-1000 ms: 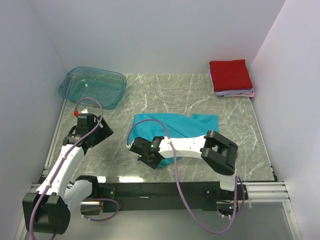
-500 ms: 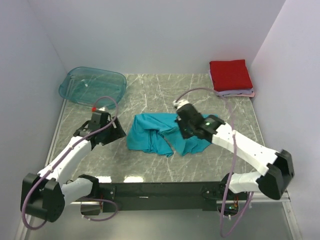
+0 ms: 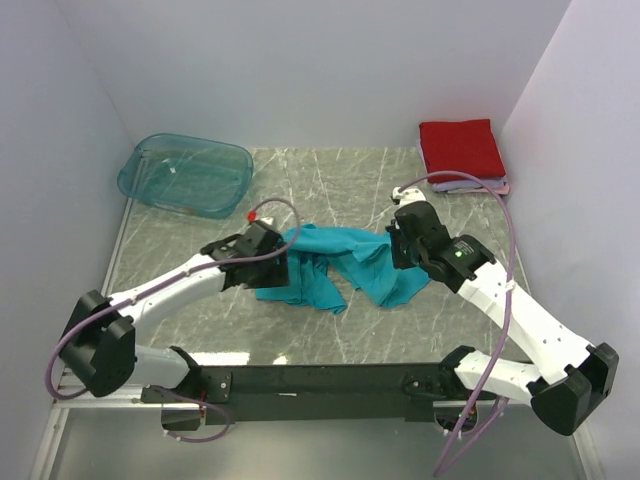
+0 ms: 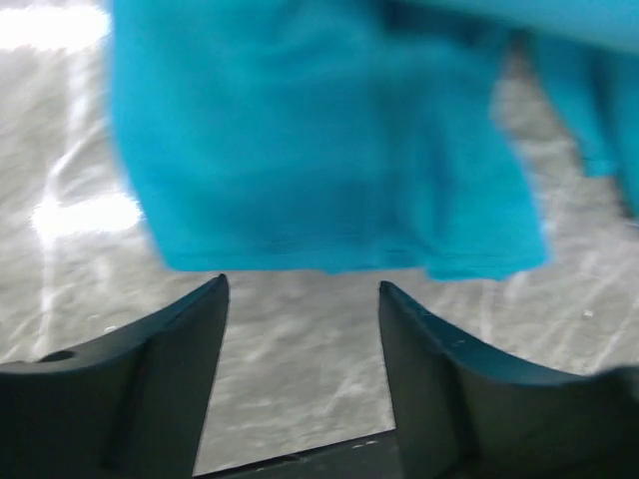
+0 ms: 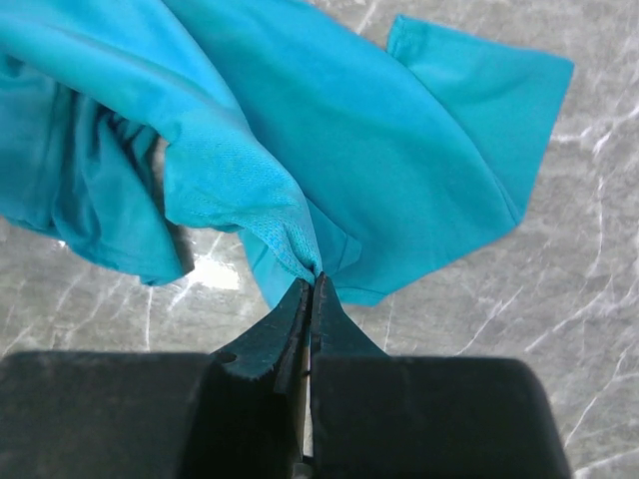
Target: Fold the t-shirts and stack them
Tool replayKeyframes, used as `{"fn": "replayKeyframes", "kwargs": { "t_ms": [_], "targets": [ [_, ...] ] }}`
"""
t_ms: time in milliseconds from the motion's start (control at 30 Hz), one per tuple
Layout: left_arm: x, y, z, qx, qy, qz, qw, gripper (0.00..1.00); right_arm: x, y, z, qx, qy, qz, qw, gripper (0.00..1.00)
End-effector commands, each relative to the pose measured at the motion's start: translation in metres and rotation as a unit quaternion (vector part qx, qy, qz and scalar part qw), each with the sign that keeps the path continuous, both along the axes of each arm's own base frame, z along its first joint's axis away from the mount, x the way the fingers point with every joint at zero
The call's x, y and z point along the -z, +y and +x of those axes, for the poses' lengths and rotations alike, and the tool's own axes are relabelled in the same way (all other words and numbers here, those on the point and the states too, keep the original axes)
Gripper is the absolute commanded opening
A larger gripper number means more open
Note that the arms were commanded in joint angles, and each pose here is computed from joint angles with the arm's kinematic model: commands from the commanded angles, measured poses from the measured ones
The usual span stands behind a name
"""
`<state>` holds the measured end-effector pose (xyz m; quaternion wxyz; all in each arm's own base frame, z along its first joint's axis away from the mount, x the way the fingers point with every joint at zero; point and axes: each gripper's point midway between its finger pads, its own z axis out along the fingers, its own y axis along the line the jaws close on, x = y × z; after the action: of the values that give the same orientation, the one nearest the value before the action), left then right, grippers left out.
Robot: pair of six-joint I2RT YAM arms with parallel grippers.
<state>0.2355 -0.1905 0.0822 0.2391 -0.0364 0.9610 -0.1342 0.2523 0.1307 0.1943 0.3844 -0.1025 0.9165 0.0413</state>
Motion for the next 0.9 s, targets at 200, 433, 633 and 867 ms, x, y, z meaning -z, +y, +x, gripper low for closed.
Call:
{"fn": "replayKeyframes", "kwargs": {
  "t_ms": [200,433,633,867],
  "targets": [
    [-0.005,-0.048,0.022,0.027,-0.043,0.08,0.996,0.53,0.004,-0.012,0.0,0.024,-0.004,0.003,1.0,0.0],
    [0.013,-0.049,0.032,0.019,-0.031,0.12,0.992,0.49,0.005,-0.021,-0.003,0.035,-0.008,-0.001,0.999,0.0],
    [0.02,-0.065,0.026,0.044,-0.014,0.109,0.993,0.5,0.006,-0.024,-0.002,0.04,-0.008,-0.003,0.999,0.0],
    [0.035,-0.072,0.019,0.058,0.015,0.118,0.991,0.49,0.006,-0.024,-0.001,0.04,-0.007,-0.003,0.999,0.0]
  ]
}}
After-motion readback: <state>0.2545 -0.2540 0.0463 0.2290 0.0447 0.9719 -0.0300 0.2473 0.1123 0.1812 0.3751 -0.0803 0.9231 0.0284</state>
